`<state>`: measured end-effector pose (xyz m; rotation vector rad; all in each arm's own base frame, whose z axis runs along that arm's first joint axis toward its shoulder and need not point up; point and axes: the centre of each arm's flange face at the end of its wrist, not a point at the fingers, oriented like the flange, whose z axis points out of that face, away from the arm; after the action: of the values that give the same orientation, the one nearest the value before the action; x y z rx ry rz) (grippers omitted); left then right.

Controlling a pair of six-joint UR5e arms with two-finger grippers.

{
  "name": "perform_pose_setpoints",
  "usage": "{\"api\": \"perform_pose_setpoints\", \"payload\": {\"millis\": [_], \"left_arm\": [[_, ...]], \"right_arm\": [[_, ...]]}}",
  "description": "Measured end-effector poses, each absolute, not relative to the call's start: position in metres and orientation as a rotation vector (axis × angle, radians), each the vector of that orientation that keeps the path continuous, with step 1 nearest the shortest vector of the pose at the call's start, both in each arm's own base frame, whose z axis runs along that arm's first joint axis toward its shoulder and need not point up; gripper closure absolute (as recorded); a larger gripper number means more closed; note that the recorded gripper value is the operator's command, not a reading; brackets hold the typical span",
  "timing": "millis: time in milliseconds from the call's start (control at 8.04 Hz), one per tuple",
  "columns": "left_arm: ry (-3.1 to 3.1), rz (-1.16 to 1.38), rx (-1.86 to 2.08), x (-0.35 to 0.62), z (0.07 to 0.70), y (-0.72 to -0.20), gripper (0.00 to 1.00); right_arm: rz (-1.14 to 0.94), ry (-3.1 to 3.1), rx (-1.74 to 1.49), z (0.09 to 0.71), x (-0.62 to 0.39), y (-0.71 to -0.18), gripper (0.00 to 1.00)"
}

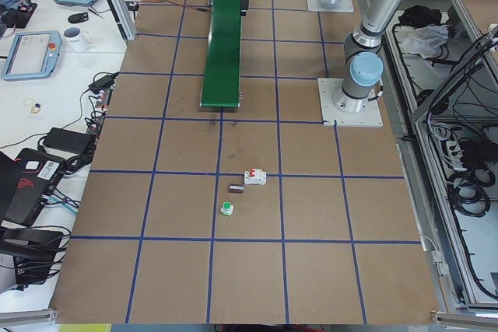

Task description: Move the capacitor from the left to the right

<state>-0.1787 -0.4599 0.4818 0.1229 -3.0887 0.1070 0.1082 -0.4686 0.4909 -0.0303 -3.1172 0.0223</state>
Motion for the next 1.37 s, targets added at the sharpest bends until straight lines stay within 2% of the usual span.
{"api": "perform_pose_setpoints", "payload": {"millis": [1369], "left_arm": [[-3.095, 0.119, 0.122, -0.1777, 0.4850, -0.4577, 0.00]], "right_arm": [[0.020, -3.119, -0.033, 0.4896, 0.1084, -0.4687, 0.00]]}}
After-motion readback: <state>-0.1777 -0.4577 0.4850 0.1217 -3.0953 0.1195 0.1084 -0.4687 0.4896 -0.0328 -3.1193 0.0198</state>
